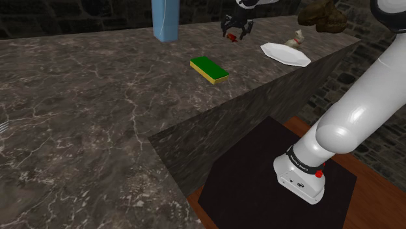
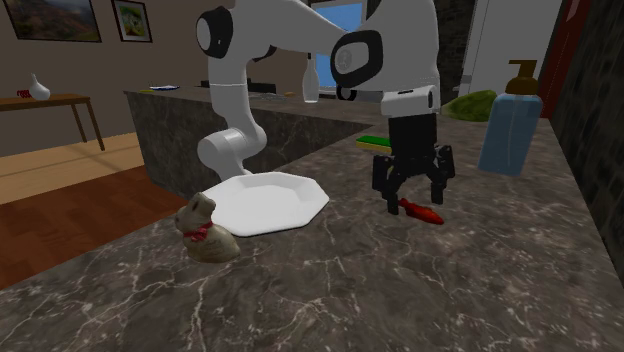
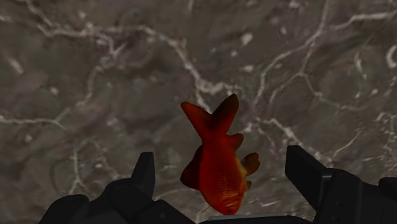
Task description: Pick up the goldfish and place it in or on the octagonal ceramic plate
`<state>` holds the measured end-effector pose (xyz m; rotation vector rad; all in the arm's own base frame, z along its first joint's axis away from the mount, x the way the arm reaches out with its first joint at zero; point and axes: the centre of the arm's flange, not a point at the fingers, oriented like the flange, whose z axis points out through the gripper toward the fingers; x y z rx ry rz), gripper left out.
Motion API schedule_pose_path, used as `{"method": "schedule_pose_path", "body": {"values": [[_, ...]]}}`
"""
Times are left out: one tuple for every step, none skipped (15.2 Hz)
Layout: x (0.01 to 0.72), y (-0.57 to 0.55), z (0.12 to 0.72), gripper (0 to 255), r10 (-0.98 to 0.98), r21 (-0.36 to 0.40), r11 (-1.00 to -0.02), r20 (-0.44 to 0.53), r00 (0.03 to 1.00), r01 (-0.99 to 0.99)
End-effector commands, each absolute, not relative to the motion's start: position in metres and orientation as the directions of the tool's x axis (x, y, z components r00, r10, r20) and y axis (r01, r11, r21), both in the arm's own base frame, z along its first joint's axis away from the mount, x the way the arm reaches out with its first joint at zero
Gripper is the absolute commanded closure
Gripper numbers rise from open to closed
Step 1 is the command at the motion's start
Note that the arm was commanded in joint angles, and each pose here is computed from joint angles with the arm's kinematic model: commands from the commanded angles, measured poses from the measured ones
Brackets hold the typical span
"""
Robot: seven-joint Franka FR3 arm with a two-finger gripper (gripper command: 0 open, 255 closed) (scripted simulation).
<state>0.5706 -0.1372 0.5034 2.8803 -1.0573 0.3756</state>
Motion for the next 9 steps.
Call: {"method": "schedule_pose_path", "body": {"values": [[0.571,-0.1372,0.5026,0,-0.631,-0.036,-0.765,0.244,0.736,-0.643],[0.571,-0.1372,0.5026,0,-0.631,-0.036,-0.765,0.244,0.736,-0.643],[0.571,-0.1372,0.5026,0,-0.631,-0.036,-0.765,0.244,0.736,-0.643],[0.571,-0.1372,0.5026,0,-0.631,-0.036,-0.765,0.244,0.736,-0.643],[0.5709,-0.1372,0.5026,0,-0.631,-0.036,-0.765,0.244,0.736,-0.643],[0.5709,-0.1372,0.5026,255,-0.631,-0.036,-0.765,0.244,0.736,-0.643],[0.5709,-0.1372,0.5026,255,-0.631,-0.036,-0.765,0.244,0.736,-0.643],[0.5712,-0.1371,0.5028,255,-0.631,-0.036,-0.765,0.244,0.736,-0.643],[0.5718,-0.137,0.5027,255,-0.631,-0.036,-0.765,0.244,0.736,-0.643]]}}
